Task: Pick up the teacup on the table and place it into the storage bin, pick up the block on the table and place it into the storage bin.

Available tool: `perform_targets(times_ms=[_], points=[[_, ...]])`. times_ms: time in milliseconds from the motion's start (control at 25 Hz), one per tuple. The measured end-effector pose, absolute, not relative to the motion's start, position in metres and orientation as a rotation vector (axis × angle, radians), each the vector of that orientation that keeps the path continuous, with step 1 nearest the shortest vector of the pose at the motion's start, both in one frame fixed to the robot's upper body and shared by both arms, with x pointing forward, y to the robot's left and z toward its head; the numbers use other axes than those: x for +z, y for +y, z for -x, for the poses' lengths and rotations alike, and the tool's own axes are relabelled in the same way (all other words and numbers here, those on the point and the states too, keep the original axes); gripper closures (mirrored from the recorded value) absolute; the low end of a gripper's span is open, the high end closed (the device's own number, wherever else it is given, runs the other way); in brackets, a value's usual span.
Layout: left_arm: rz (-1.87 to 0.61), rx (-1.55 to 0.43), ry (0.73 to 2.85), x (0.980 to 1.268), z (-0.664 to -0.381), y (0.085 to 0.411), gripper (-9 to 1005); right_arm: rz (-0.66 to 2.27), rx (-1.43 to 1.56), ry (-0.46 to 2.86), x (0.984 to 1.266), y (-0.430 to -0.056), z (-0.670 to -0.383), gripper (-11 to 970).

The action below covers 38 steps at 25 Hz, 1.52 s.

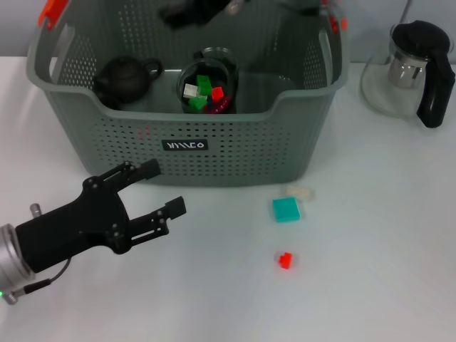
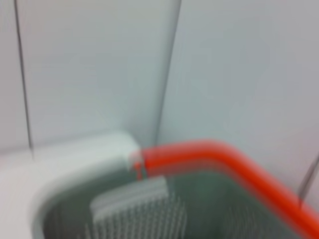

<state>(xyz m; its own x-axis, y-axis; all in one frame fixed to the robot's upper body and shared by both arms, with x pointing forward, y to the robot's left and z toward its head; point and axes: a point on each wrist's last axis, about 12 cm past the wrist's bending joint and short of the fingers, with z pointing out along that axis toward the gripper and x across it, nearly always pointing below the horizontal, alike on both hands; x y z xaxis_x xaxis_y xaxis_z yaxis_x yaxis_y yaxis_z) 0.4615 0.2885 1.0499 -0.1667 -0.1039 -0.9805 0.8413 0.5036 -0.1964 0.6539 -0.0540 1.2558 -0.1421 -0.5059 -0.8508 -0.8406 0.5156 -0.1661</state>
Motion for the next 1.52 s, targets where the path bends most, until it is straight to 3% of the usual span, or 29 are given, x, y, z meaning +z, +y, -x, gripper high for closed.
perform_targets(times_ms=[160,520,840,1120,1240,1520], points=[[-0.672,-0.956,1.506,1.051,-0.463,0.288,185,0.965,0.682,1.592,1.249,-0.109,-0.630,200],[-0.682,-0.948,1.514,1.051,-0.470,0.285,185,0.803,1.079,1.280,1.179,-0.222,-0.566,198],[-0.690,-0.945,1.525,1.050,-0.475,0.283,185,1.032,1.138,1.553,1.163,-0.279,-0.535,198],[-0.691,-0.940,1.528,1.050,-0.475,0.284,185,1.232,0.999,1.961,1.189,-0.282,-0.549,198],[-0.691,-0.939,1.528,1.050,-0.475,0.284,185,1.372,0.868,2.098,1.201,-0.262,-0.564,199],[-0.682,-0.938,1.533,1.049,-0.474,0.285,185,1.637,0.667,2.208,1.197,-0.212,-0.579,199]])
